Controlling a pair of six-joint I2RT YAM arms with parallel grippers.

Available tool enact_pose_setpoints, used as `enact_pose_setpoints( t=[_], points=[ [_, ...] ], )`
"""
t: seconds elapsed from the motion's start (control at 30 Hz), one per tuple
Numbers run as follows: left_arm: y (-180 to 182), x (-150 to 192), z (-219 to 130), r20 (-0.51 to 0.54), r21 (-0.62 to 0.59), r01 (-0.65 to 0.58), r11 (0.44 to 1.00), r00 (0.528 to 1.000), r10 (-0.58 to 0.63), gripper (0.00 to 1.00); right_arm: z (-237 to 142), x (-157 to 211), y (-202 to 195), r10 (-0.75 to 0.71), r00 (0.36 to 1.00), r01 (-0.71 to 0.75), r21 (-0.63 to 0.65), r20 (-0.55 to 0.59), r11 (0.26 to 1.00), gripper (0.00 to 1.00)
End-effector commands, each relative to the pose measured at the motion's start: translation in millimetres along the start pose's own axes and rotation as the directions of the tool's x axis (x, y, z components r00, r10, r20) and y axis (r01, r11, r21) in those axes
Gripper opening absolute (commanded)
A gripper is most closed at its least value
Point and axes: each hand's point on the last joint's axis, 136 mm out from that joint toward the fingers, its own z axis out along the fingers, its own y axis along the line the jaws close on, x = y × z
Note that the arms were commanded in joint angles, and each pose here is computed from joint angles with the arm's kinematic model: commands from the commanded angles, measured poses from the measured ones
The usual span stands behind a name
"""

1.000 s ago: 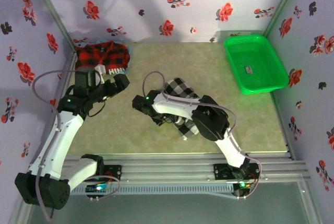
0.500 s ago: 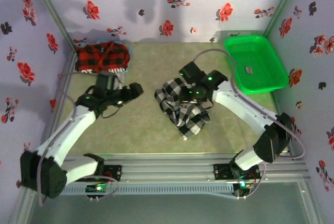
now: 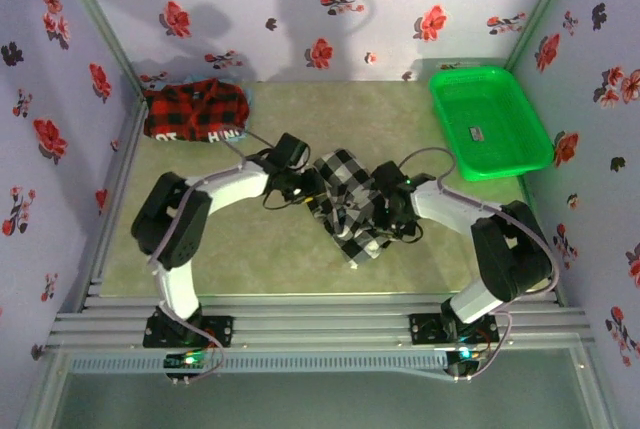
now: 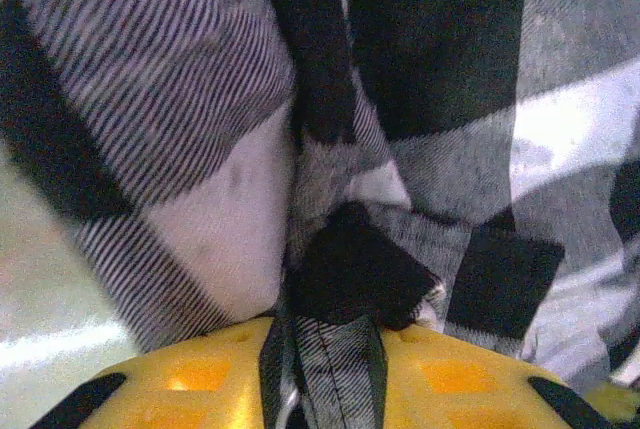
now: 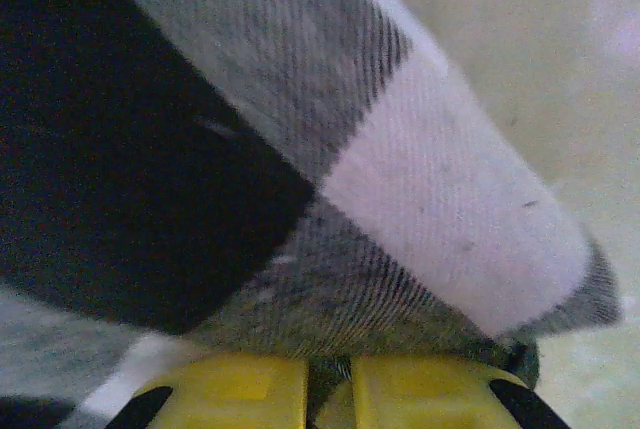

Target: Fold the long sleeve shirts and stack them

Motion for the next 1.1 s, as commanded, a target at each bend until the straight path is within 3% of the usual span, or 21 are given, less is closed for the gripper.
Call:
enact_pose_setpoints(
  t=[0.0, 0.13, 0.23, 0.43, 0.53, 0.63, 0.77, 0.87, 1.07],
  points=[
    [-1.9, -21.4, 12.6, -0.003, -0.034, -0.080, 0.996, 0.997, 0.080, 0.29, 0.8, 12.8, 17.8, 0.102, 0.995, -0.101, -0.109, 0.003, 0.989, 0.18],
    [2.5, -44.4, 26.1, -0.017, -0.048, -0.150, 0.987, 0.989, 0.150, 0.28, 8.1, 44.6, 40.0, 0.137, 0.990, -0.142, -0.169, -0.040, 0.975, 0.18],
    [-6.2, -61.6, 31.8, -0.011, 0.009, -0.249, 0.969, 0.968, 0.249, 0.28, 11.6, 58.3, 79.2, 0.144, 0.988, -0.154, -0.272, -0.057, 0.950, 0.17],
    [-56.3, -66.0, 46.5, -0.073, 0.285, -0.388, 0.876, 0.903, 0.424, 0.33, 21.0, 58.7, 205.4, 0.092, 0.984, -0.157, -0.502, -0.152, 0.850, 0.16],
    [-71.1, -82.1, 34.2, -0.035, 0.364, -0.375, 0.853, 0.909, 0.415, 0.39, 8.8, 51.4, 268.1, 0.082, 0.979, -0.182, -0.621, -0.186, 0.763, 0.16],
    [-79.1, -119.0, -3.5, 0.057, 0.440, -0.309, 0.843, 0.947, 0.317, 0.56, -22.1, 52.4, 301.4, 0.050, 0.986, -0.147, -0.679, -0.160, 0.719, 0.21],
    [-84.2, -162.5, -75.0, 0.167, 0.538, -0.244, 0.807, 0.969, 0.181, 0.81, -64.2, 53.9, 286.5, 0.032, 0.997, -0.072, -0.647, -0.074, 0.759, 0.34],
    [-89.8, -174.5, -129.2, 0.229, 0.551, -0.248, 0.797, 0.963, 0.141, 0.89, -95.4, 49.2, 260.2, -0.002, 1.000, 0.001, -0.602, -0.002, 0.798, 0.42],
    [-42.1, -161.1, -212.8, 0.356, 0.386, -0.152, 0.910, 0.935, 0.005, 0.93, -122.0, 5.5, 169.8, -0.048, 0.994, 0.085, -0.418, 0.098, 0.904, 0.47]
  ],
)
